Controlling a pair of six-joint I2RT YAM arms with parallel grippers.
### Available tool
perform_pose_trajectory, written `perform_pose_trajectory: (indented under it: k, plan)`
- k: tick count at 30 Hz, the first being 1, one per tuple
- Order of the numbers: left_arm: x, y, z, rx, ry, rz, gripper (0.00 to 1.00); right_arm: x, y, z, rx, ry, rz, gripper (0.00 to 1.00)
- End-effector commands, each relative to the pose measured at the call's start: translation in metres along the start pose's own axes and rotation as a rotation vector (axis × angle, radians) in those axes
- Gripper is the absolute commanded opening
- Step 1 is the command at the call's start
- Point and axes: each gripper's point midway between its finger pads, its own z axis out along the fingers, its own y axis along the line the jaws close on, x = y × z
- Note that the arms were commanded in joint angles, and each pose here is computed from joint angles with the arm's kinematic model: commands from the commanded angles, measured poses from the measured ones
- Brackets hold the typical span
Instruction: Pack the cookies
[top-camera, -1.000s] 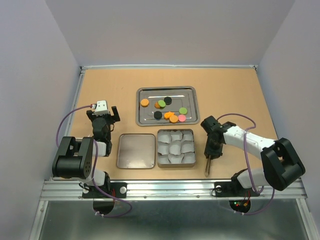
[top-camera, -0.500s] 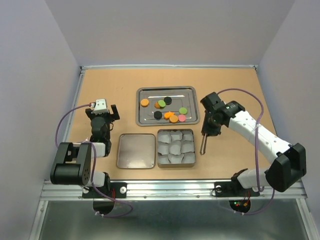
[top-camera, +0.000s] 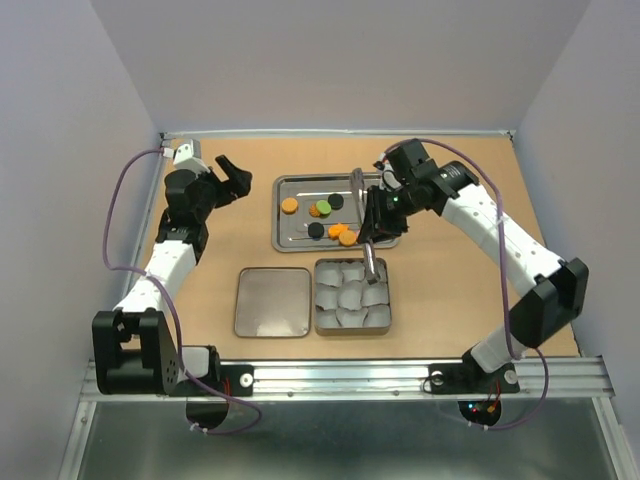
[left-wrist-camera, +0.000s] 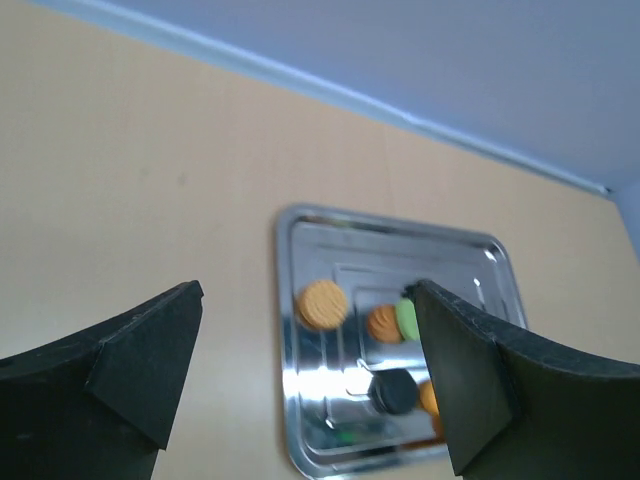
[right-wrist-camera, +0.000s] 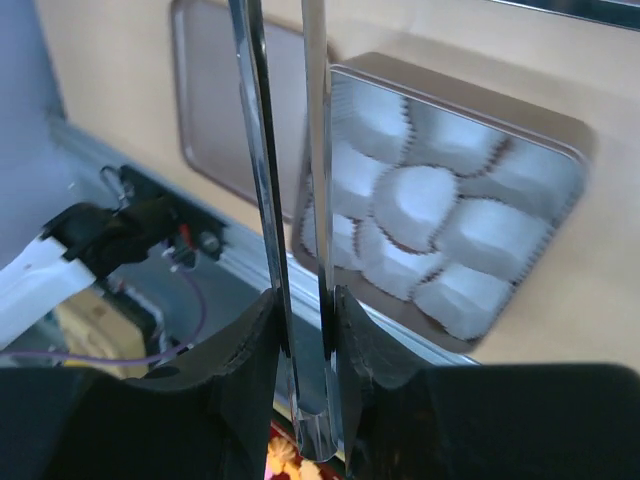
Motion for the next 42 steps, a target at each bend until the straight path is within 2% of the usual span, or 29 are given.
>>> perform_pose_trajectory:
  k: [1,8,13,16,28,32,36,39,42]
  plan:
    - [0.025,-0.036,-0.029,0.123,0.173,-0.178,0.99,-0.004,0.061,0.001,-0.285,0.112,-0.129,0.33]
    - [0.025,-0.032,-0.055,0.071,0.240,-0.083,0.99,-0.017,0.030,0.038,-0.081,0.152,-0.051,0.37]
    - [0.028,-0.031,-0.065,0.058,0.254,-0.086,0.99,-0.031,0.028,0.046,-0.016,0.106,-0.022,0.49]
    - [0.031,-0.031,-0.067,0.050,0.271,-0.084,0.99,-0.035,0.026,0.048,0.009,0.090,-0.005,0.52]
    - [0.029,-0.029,-0.066,0.032,0.285,-0.067,0.99,-0.065,0.024,0.050,0.088,0.003,0.001,0.49]
    - [0.030,-0.030,-0.068,0.032,0.288,-0.065,0.99,-0.084,0.012,0.043,0.187,-0.071,-0.021,0.48]
    - [0.031,-0.033,-0.067,0.041,0.301,-0.051,0.99,-0.096,0.002,0.044,0.268,-0.088,-0.045,0.47]
    - [0.021,-0.030,-0.065,-0.011,0.291,-0.045,0.99,-0.099,-0.005,0.047,0.304,-0.084,-0.054,0.47]
    - [-0.015,-0.026,-0.061,-0.089,0.239,0.026,0.99,-0.102,-0.006,0.047,0.315,-0.093,-0.049,0.47]
